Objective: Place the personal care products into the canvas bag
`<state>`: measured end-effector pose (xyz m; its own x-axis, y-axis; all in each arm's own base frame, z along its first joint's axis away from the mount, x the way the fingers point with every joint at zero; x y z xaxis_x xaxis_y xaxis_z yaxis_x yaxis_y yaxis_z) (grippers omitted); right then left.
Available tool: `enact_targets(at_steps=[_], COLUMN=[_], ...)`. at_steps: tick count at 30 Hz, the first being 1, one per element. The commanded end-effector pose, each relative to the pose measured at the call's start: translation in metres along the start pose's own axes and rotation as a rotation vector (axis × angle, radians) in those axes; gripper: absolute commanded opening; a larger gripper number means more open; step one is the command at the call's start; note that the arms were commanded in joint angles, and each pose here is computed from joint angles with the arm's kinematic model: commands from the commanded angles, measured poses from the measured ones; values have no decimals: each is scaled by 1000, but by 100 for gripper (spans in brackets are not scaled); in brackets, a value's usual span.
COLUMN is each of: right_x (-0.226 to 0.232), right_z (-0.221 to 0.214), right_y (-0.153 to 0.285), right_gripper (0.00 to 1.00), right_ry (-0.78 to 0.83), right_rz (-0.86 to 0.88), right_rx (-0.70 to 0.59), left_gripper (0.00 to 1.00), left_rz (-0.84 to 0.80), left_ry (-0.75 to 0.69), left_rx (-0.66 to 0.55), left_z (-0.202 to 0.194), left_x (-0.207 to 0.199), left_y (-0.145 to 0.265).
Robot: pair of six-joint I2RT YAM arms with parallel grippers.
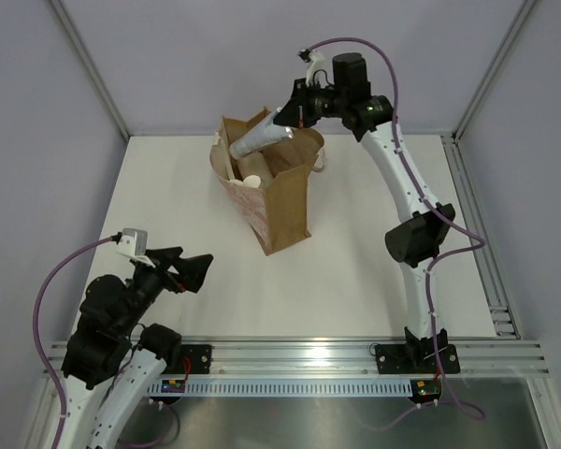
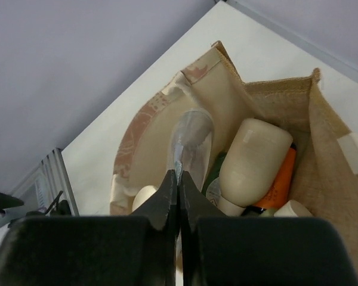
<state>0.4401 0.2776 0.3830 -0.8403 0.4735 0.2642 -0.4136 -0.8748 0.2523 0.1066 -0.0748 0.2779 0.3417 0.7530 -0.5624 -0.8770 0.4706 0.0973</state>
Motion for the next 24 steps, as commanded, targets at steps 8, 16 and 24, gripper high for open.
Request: enact_targets(at_steps=[8, 16, 24], right_x=[-8, 17, 11], right_z=[-20, 14, -62], right_y=[-41, 73, 206], right_gripper=[84, 99, 99], right_ry=[121, 274, 25], right_rz=[-110, -262, -599], right_rx=[-11, -40, 102], left_gripper=[99, 99, 99], left_rz=[-57, -40, -22], left_ry=[-7, -28, -15], left_rx=[-29, 30, 93], left_z=[7, 4, 0], left_x=[-9, -8, -7], left_y=[2, 1, -8])
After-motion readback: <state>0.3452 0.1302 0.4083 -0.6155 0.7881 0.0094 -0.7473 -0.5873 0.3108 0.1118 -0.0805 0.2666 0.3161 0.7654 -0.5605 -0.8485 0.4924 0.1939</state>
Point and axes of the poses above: each gripper's point midway between its finger pads, its own y axis back along the fingers, its own x axis along the line the jaws close on, z = x × y, the point moved 6 cm from there along y, back along the fingers, and after that the axes turned 10 degrees about y, right-handed, at the moved point
